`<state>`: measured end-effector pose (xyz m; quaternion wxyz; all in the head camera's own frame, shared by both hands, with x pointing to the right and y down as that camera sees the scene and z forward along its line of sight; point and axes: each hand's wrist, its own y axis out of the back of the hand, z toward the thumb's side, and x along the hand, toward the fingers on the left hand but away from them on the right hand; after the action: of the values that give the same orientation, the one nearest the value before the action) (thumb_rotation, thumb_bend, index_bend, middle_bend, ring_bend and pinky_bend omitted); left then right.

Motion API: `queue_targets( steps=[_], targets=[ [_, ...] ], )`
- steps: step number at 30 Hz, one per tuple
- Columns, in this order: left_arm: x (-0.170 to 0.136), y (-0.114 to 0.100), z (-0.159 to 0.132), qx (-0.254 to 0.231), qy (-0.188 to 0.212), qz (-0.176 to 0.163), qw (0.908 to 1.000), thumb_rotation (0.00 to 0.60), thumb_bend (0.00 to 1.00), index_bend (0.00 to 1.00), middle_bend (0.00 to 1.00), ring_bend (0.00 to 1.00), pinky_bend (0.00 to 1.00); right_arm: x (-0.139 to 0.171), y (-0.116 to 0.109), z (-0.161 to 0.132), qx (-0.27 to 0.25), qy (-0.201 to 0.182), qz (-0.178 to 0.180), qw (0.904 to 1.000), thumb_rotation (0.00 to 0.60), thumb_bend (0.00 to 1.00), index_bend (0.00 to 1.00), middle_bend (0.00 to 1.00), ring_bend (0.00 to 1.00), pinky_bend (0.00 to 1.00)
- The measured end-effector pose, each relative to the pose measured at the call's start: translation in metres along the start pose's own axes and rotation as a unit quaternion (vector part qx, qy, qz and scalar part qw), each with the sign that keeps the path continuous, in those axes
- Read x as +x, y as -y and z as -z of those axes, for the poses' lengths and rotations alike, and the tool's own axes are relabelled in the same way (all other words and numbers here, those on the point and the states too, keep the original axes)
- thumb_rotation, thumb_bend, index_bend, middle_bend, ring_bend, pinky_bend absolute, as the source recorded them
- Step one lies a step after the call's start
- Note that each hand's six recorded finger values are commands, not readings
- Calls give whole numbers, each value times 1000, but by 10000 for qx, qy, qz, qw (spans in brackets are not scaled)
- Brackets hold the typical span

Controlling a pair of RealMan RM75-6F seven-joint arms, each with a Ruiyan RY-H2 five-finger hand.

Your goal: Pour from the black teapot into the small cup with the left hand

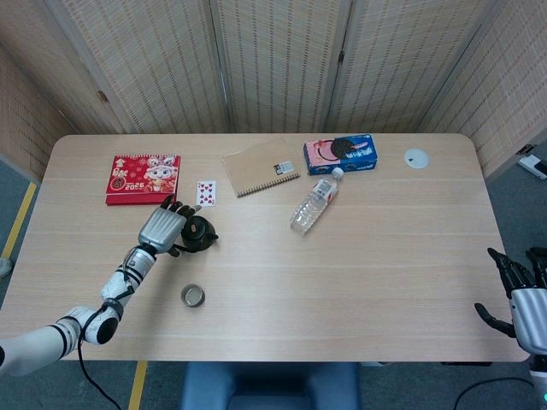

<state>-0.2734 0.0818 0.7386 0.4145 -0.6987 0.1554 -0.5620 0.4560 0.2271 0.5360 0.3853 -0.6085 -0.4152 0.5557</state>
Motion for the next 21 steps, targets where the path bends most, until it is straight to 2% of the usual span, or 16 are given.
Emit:
queue_targets(
  steps=[5,12,15,17,21],
  targets=[
    [1,-1,10,-42,-140,-28,9999,600,160,150,237,174,0,0,0,0,-6,-4,9,10000,600,242,67,202,232,34],
    [-14,-1,24,-157,-245,-56,9996,600,163,185,236,186,0,-1,-2,-1,4,-49,40,10000,600,242,78,202,231,34],
    [-25,-1,22,-199,-155,-93,9996,600,165,231,240,207,0,-1,-5,-1,29,-47,81,10000,600,242,84,202,232,33],
    [-36,-2,17,-204,-25,-131,9997,600,167,295,264,227,0,-2,-7,-1,50,-50,99,9999,600,242,89,205,232,34],
    [-53,0,8,-133,225,-182,9995,600,167,332,316,264,0,-4,-11,-5,78,-94,141,9998,600,242,91,216,235,34]
  ],
)
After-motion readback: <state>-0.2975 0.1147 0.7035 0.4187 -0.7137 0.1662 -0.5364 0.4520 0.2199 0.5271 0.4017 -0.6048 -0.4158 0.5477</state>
